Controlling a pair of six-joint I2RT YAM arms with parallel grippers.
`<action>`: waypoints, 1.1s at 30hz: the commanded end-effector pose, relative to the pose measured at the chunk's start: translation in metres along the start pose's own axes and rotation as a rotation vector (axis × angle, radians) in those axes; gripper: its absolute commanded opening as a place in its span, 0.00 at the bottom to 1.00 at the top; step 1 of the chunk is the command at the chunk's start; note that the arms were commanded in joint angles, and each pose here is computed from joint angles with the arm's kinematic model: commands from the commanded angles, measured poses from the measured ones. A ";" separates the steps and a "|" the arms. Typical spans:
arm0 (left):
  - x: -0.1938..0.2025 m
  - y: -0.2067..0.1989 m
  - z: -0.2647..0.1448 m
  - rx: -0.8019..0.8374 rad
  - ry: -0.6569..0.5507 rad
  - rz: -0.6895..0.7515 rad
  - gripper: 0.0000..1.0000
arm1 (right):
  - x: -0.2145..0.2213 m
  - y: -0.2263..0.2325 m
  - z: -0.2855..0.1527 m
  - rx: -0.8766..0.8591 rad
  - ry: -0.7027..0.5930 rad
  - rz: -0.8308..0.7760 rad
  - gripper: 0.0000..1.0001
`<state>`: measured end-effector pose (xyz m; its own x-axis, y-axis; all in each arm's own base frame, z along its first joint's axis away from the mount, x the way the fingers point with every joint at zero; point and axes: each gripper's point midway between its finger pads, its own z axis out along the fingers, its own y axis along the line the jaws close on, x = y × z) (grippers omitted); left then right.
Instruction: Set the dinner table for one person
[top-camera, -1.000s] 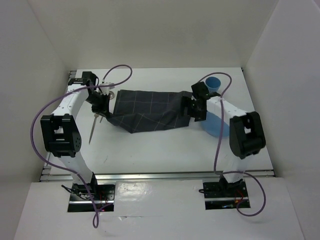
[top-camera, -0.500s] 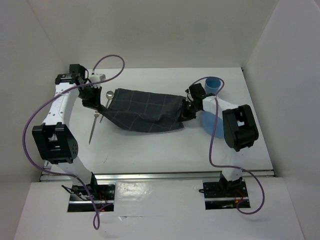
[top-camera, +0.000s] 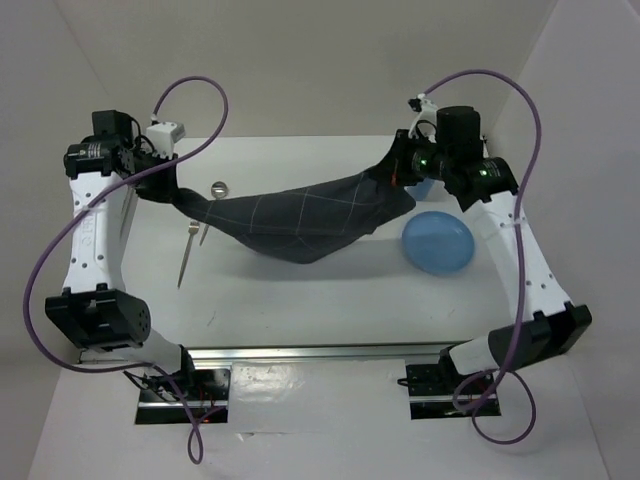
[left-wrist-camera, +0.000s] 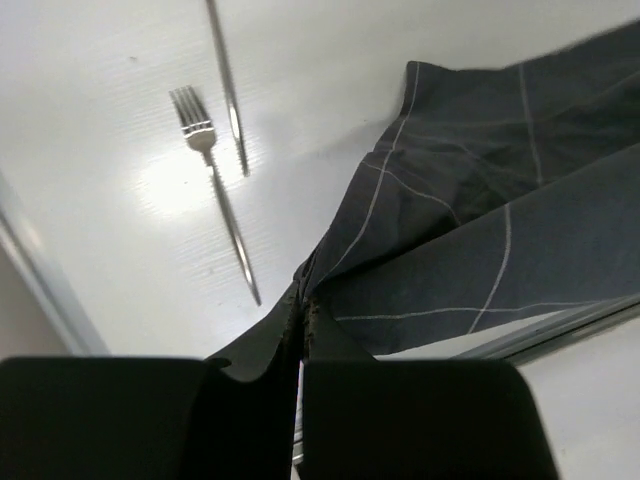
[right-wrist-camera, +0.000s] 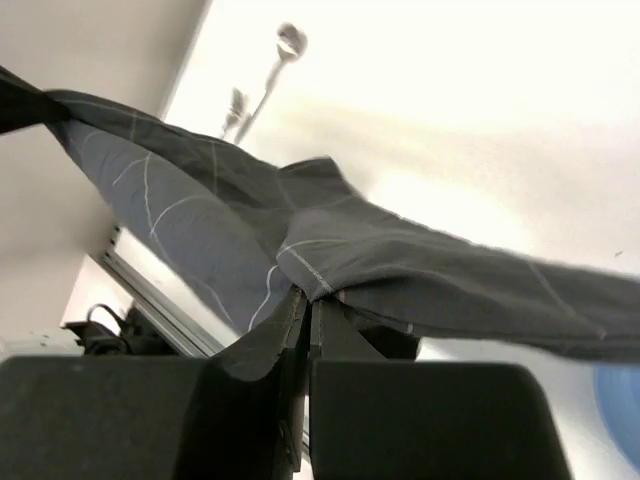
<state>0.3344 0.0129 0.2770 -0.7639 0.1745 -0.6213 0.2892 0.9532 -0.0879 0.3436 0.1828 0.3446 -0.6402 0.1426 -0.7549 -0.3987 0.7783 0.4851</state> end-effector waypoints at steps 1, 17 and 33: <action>0.017 -0.015 0.040 0.148 0.098 -0.055 0.00 | 0.063 -0.063 0.059 0.090 0.265 0.113 0.00; 0.100 -0.052 0.138 0.241 0.367 -0.104 0.00 | 0.154 -0.155 0.107 0.336 0.414 0.213 0.72; 0.095 -0.051 0.132 0.224 0.346 -0.101 0.00 | 0.253 -0.131 0.111 0.190 0.567 0.394 0.62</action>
<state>0.3234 -0.0505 0.1049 -0.9426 0.2050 -0.2635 0.2874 0.8999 -0.3281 0.2863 0.1660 0.0317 -0.9847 0.1330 -0.1127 0.0638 0.8766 0.4770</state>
